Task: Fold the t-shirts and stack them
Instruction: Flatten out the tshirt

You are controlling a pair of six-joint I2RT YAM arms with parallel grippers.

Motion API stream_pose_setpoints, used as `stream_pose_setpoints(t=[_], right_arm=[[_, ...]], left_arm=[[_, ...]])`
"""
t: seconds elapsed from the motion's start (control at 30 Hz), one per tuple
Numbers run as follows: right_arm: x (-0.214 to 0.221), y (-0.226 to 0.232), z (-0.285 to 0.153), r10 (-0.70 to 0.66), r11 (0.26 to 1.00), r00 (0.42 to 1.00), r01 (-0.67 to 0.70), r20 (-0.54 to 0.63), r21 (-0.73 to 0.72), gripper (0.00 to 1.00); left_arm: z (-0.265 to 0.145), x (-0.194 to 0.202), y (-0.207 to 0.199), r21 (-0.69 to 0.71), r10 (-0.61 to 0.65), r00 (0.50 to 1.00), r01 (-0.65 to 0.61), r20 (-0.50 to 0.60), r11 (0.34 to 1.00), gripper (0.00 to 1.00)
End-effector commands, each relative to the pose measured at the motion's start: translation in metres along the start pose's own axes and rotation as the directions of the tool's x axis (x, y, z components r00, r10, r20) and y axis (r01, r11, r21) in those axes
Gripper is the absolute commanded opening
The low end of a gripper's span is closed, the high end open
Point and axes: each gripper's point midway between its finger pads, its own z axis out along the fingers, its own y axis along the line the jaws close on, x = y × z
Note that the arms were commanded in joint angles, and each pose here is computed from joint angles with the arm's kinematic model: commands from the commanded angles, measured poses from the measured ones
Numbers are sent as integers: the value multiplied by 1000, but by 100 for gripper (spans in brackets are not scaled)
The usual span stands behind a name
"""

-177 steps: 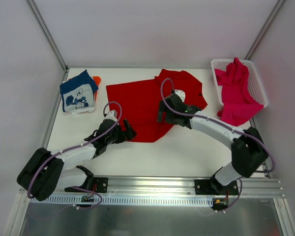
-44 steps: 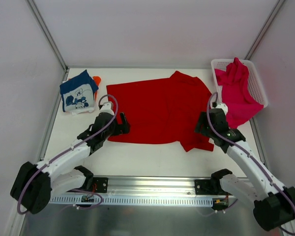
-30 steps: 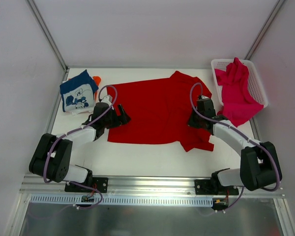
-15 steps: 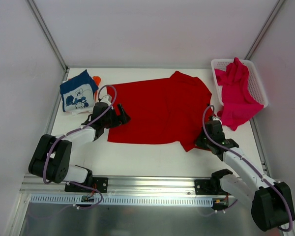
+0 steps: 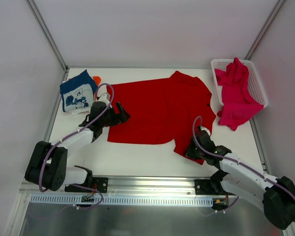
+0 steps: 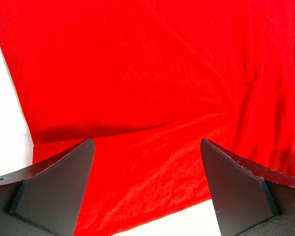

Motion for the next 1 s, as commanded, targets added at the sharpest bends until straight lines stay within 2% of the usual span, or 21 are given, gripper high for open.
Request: stream_pose_setpoints(t=[0.0, 0.03, 0.07, 0.1, 0.3, 0.43, 0.6, 0.63, 0.7, 0.73, 0.77, 0.8, 0.83, 0.87, 0.9, 0.93, 0.97], right_arm=[[25, 14, -1, 36, 999, 998, -37, -53, -15, 0], [40, 22, -6, -22, 999, 997, 19, -80, -33, 0], [38, 25, -9, -11, 1000, 999, 10, -47, -14, 0], [44, 42, -19, -66, 996, 997, 63, -47, -56, 1], [40, 53, -55, -202, 979, 979, 201, 10, 38, 1], [32, 39, -76, -253, 961, 967, 249, 24, 120, 1], [23, 24, -94, -254, 959, 965, 242, 68, 146, 1], [15, 16, -98, -272, 951, 957, 252, 96, 180, 4], [-1, 14, -108, -277, 951, 948, 247, 157, 189, 16], [-14, 9, -112, -308, 940, 928, 264, 208, 217, 27], [-21, 10, -116, -315, 939, 919, 266, 238, 217, 44], [-29, 13, -121, -312, 943, 911, 261, 269, 208, 74], [-38, 14, -126, -322, 941, 895, 267, 310, 206, 87], [-43, 16, -129, -316, 944, 889, 260, 331, 203, 96], [-49, 18, -133, -308, 948, 884, 251, 352, 198, 100], [-55, 18, -136, -301, 950, 877, 241, 375, 200, 99], [-56, 19, -136, -307, 948, 873, 243, 380, 206, 99]], left_arm=[[-6, -17, -6, 11, 24, 998, -24, 51, 1000, 90], [-6, -18, -7, 11, 24, 998, -25, 55, 1000, 91], [-6, -17, -5, 7, 25, 998, -26, 54, 1000, 90], [-6, -17, -5, 3, 25, 998, -25, 56, 1000, 90], [-1, -18, -4, -2, 24, 998, -24, 51, 1000, 90], [-3, -22, -6, -1, 34, 998, -34, 59, 999, 91], [-6, -24, -4, -13, 44, 997, -43, 67, 999, 91], [-6, -22, -4, -12, 40, 997, -40, 63, 999, 91], [-5, -21, -5, -5, 32, 997, -32, 65, 999, 90], [-5, -18, -2, -11, 25, 998, -24, 60, 1000, 90], [-5, -18, -1, -16, 19, 998, -18, 66, 1000, 90], [-5, -13, 3, -28, -1, 998, 3, 58, 1000, 89], [-6, -10, 5, -34, -15, 998, 17, 60, 999, 83], [-7, -9, 7, -37, -29, 998, 31, 63, 999, 77], [-7, -1, 10, -39, -50, 997, 53, 57, 998, 69], [-8, 2, 12, -40, -59, 997, 61, 55, 997, 52], [-8, 6, 10, -27, -65, 997, 66, 45, 997, 44]])
